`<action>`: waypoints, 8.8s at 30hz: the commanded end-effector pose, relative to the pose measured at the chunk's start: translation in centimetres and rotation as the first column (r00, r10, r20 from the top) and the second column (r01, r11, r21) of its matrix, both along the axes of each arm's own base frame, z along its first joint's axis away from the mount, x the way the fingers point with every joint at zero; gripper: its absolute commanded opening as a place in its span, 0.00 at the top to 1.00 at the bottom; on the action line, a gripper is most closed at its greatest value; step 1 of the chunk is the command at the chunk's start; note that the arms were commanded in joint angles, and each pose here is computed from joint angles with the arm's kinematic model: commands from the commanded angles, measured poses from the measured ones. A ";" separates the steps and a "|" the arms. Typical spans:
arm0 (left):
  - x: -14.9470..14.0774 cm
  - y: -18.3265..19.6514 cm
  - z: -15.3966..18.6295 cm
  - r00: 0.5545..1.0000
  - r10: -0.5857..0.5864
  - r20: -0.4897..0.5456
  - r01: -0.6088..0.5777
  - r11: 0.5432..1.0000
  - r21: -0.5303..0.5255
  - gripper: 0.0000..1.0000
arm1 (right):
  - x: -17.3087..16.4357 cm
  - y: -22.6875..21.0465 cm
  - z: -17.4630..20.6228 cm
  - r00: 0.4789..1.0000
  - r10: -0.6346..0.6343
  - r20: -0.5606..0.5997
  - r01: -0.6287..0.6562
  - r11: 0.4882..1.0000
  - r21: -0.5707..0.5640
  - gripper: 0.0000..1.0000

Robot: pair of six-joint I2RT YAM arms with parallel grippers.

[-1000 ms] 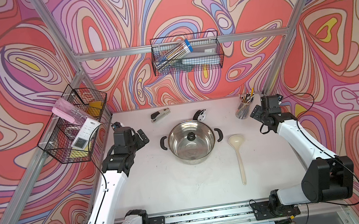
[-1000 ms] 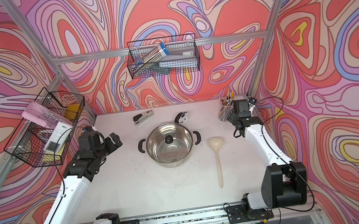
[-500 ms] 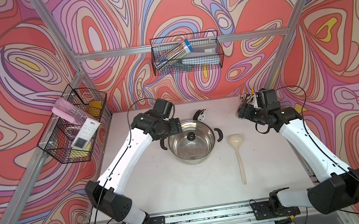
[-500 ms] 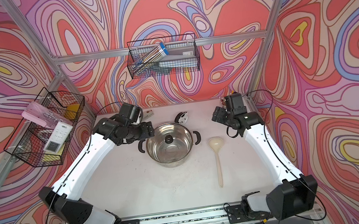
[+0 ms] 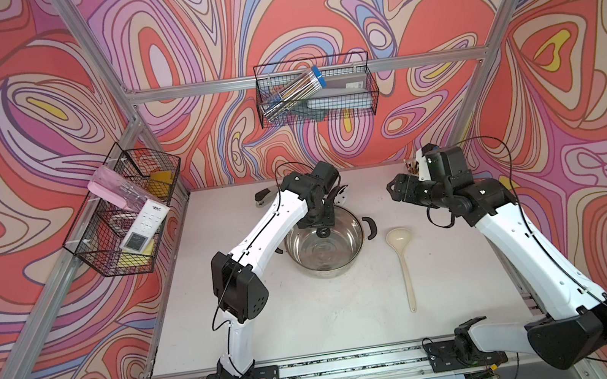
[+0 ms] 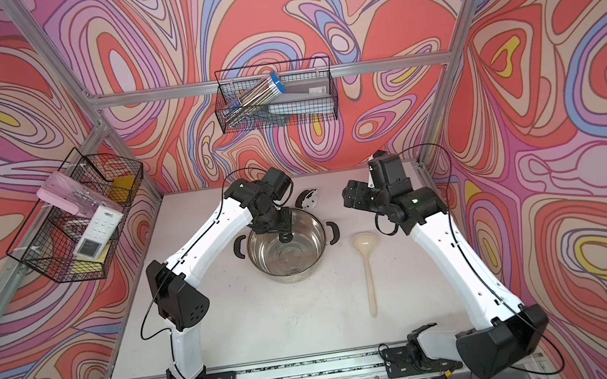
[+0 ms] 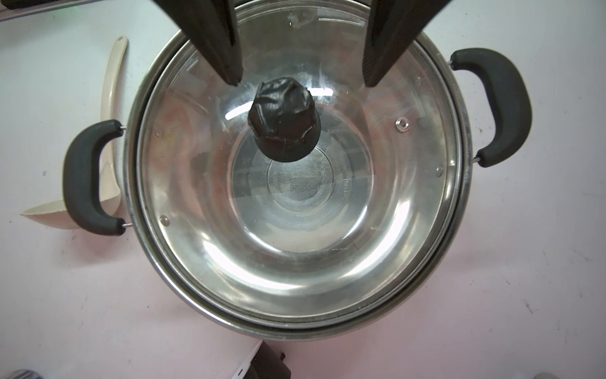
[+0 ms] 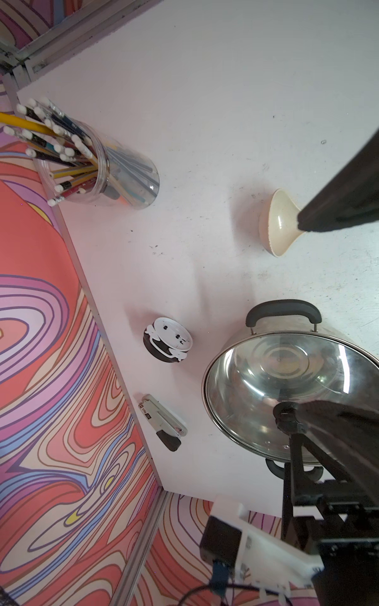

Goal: Stir the soup with a spoon
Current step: Pick up the lid from the pan, then place the lid at the center of the board, then pick up the spoon from the center of the board, then stir the soup in the pan with a stick.

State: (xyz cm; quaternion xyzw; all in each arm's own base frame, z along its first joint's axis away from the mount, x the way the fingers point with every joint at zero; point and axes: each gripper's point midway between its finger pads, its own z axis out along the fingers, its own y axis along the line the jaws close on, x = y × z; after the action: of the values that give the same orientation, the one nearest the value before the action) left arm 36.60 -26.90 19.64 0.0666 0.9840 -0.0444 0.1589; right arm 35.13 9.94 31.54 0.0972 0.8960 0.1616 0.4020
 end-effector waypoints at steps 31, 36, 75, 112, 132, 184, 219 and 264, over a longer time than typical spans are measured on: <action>0.0 -0.7 -3.6 0.999 -0.007 -0.045 0.010 0.999 0.051 0.72 | -3.5 -0.7 -1.4 0.999 0.001 -0.037 -0.001 1.000 -0.004 0.15; 0.3 0.2 0.4 0.999 0.004 0.049 -0.006 0.999 0.041 0.83 | -3.5 -0.7 -1.3 0.999 0.005 -0.035 -0.005 1.000 -0.002 0.15; -7.5 29.5 -8.5 0.714 0.700 0.023 -0.698 0.714 -0.049 0.91 | -6.1 1.9 -16.1 0.914 0.006 -0.406 0.054 0.989 0.135 0.14; -10.3 27.6 -2.6 0.702 0.704 0.103 -0.658 0.697 -0.285 0.28 | -9.6 -1.3 -28.2 0.730 -0.112 -0.674 0.064 0.993 -0.096 0.35; -17.1 21.3 6.0 0.763 0.629 0.148 -0.415 0.653 -0.634 0.22 | -10.8 -1.9 -30.7 0.700 -0.144 -0.700 0.080 0.989 -0.123 0.56; -9.2 -0.5 17.7 0.862 0.214 0.458 0.318 0.475 -0.821 0.09 | 2.1 12.8 5.4 0.975 0.096 -0.200 0.061 0.751 0.657 1.00; -9.0 -1.9 20.0 0.866 0.205 0.455 0.353 0.394 -0.849 0.68 | 0.5 17.6 6.0 0.968 0.177 -0.178 0.012 0.676 0.737 1.00; -15.6 12.1 10.8 0.980 -0.020 0.200 0.049 0.989 -0.142 1.00 | -2.1 10.3 4.0 0.893 0.441 -0.086 -0.449 0.869 -0.208 0.11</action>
State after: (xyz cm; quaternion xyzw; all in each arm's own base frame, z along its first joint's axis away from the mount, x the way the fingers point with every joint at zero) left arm 22.13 -16.93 31.21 0.0403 0.9428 -0.1764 0.2799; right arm 34.32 20.07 40.33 -0.0563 0.8841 0.2015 0.4180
